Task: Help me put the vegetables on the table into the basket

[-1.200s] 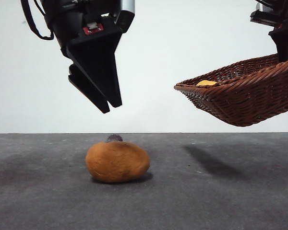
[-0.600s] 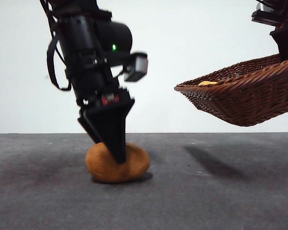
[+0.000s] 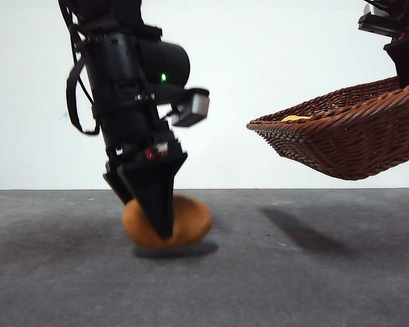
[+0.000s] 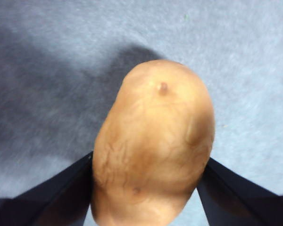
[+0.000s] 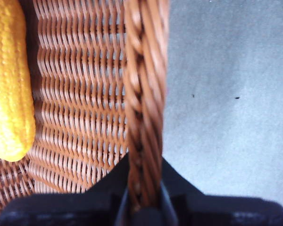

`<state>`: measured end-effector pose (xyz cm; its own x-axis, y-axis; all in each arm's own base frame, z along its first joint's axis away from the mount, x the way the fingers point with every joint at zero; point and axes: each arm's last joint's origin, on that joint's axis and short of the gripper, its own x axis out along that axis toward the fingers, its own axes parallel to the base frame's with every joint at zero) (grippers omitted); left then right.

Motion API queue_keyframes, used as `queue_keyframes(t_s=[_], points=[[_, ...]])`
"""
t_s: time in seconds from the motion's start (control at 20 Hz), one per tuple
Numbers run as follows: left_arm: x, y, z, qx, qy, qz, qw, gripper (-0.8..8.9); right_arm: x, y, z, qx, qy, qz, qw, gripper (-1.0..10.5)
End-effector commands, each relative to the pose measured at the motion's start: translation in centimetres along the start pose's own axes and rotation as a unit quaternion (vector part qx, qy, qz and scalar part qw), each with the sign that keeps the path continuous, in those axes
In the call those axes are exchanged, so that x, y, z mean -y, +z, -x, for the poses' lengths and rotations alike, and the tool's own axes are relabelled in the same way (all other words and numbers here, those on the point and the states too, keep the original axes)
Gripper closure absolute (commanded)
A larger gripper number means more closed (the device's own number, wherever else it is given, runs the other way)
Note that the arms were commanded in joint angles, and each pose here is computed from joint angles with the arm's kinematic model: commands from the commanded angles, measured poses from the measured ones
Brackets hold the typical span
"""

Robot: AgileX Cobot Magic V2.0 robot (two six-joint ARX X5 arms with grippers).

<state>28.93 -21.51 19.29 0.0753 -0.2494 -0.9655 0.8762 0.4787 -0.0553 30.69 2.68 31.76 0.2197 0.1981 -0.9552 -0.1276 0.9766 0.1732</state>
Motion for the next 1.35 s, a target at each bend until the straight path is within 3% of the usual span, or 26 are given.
queue_keyframes(t_s=[0.05,0.3,0.4,0.55,0.7,1.2,1.25,1.35], points=[[0.7,0.0,2.4,0.034,-0.006,0.050,0.998,8.23,0.0,0.0,-0.3,-0.004,0.006,0.002,1.000,9.5],[2.9,-0.7,9.0,0.153,-0.114,0.114,0.975,8.22,0.0,0.0,-0.3,-0.004,0.006,0.002,1.000,9.5],[4.1,-0.7,11.5,0.211,-0.155,0.104,0.960,8.22,0.0,0.0,-0.3,-0.004,0.006,0.001,1.000,9.5],[5.8,0.2,13.7,0.287,-0.162,0.087,0.940,8.22,-0.1,0.1,-0.3,-0.003,0.010,-0.011,1.000,9.5],[7.2,1.6,13.4,0.308,-0.179,0.078,0.931,8.22,-0.7,0.1,-0.4,-0.004,0.030,-0.011,0.999,9.5],[12.2,4.6,9.1,0.276,-0.081,0.053,0.956,8.12,-3.8,-0.1,-0.9,-0.011,0.042,0.027,0.999,9.5],[12.3,4.7,8.7,0.270,-0.064,0.056,0.959,8.01,-4.2,-0.1,-1.0,-0.012,0.044,0.033,0.998,9.5],[12.5,4.9,7.8,0.260,-0.049,0.067,0.962,6.74,-4.9,-0.2,-1.1,-0.013,0.047,0.043,0.998,9.5]])
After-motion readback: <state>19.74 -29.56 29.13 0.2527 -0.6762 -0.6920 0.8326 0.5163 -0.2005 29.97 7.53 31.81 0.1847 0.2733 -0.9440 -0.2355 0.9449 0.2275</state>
